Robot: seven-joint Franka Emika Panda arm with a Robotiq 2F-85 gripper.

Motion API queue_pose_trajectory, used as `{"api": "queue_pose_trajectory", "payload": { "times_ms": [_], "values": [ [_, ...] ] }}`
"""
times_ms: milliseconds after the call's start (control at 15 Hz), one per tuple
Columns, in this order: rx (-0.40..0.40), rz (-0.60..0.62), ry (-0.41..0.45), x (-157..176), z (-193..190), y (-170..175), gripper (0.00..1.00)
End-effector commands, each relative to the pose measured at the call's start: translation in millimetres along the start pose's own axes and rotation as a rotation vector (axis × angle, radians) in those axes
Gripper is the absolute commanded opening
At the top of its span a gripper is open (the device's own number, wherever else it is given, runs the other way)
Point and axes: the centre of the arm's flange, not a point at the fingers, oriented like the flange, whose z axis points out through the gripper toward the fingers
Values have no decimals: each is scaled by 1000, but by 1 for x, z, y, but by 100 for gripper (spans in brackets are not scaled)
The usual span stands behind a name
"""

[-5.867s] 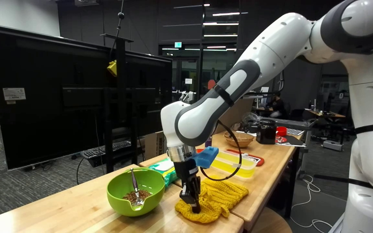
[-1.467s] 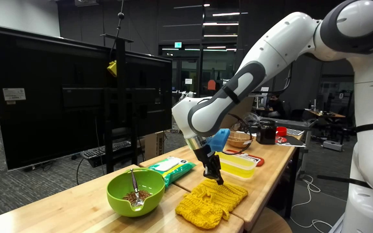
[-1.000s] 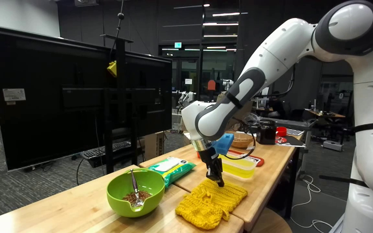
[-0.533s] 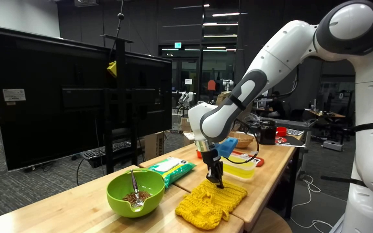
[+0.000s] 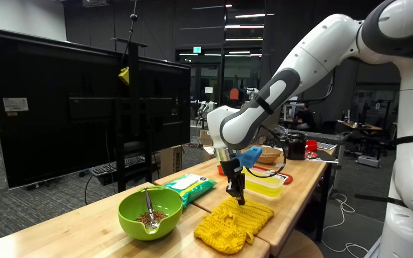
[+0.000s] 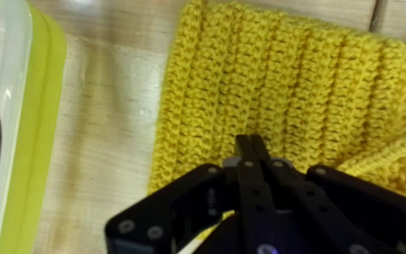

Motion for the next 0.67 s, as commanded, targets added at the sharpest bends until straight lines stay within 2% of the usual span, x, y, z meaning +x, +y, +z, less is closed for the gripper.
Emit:
{"api": "queue_pose_trajectory", "payload": {
  "times_ms": [0, 333, 600],
  "values": [
    [76, -25, 11, -15, -35, -12, 0],
    [227, -5, -8, -32, -46, -41, 0],
    [292, 19, -7, -38, -32, -71, 0]
  ]
}}
